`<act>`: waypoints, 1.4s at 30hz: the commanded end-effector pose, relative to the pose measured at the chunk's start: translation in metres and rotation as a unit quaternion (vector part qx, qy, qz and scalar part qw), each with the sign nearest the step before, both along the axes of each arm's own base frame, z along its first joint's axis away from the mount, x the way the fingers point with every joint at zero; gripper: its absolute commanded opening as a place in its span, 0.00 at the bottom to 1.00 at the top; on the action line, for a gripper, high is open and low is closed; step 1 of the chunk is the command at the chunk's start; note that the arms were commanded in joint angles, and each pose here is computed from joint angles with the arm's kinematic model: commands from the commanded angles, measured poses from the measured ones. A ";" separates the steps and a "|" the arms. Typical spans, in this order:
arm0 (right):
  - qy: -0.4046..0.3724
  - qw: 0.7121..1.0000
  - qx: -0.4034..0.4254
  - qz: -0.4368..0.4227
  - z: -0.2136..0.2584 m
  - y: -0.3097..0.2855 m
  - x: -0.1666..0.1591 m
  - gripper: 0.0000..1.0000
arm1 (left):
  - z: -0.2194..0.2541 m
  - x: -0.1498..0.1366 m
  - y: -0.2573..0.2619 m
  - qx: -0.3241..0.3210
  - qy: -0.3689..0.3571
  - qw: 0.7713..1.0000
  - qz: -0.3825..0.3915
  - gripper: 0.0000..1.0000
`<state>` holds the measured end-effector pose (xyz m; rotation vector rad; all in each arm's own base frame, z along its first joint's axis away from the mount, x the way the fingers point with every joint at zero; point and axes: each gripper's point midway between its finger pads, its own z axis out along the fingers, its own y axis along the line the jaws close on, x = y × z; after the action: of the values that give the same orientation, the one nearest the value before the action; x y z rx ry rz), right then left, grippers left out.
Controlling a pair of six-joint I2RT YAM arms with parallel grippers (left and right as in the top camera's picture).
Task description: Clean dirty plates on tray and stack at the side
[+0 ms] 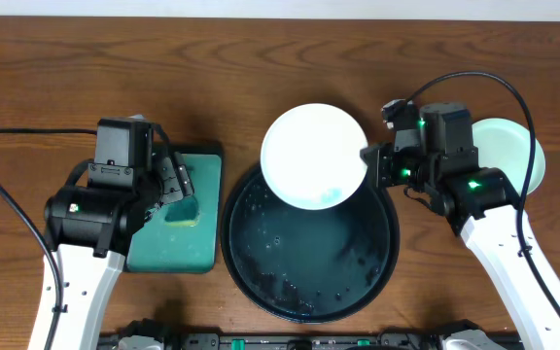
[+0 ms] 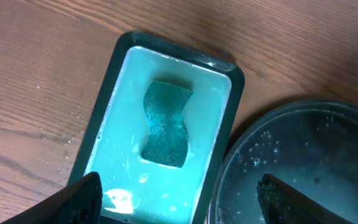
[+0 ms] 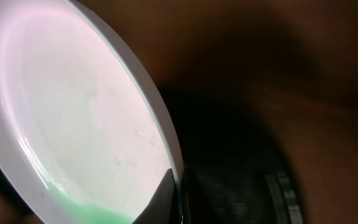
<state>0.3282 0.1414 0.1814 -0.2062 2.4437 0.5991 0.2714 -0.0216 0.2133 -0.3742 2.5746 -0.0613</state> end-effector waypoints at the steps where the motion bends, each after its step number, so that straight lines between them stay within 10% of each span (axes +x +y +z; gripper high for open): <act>1: -0.046 0.996 -0.077 -0.012 0.005 -0.014 0.011 0.01 | 0.000 -0.001 -0.002 -0.002 0.001 1.000 -0.007 0.80; 12: -0.148 0.931 -0.333 0.001 0.016 -0.008 0.001 0.01 | -0.004 0.001 -0.002 0.000 0.009 1.000 -0.007 0.81; 21: -0.257 0.800 -0.542 0.008 0.064 0.001 -0.023 0.01 | -0.008 0.003 -0.002 0.001 0.017 1.000 -0.007 0.81; 32: -0.327 0.648 -0.688 0.009 0.120 0.018 -0.058 0.01 | -0.008 0.003 -0.002 0.001 0.017 1.000 -0.007 0.81; 42: -0.340 0.594 -0.729 0.019 0.145 0.035 -0.074 0.01 | -0.008 0.003 -0.002 0.001 0.017 1.000 -0.007 0.81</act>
<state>0.2604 0.1820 0.3071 -0.8997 1.5467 -1.2773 0.2744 -0.0222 0.2053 -0.3762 2.6053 -0.0504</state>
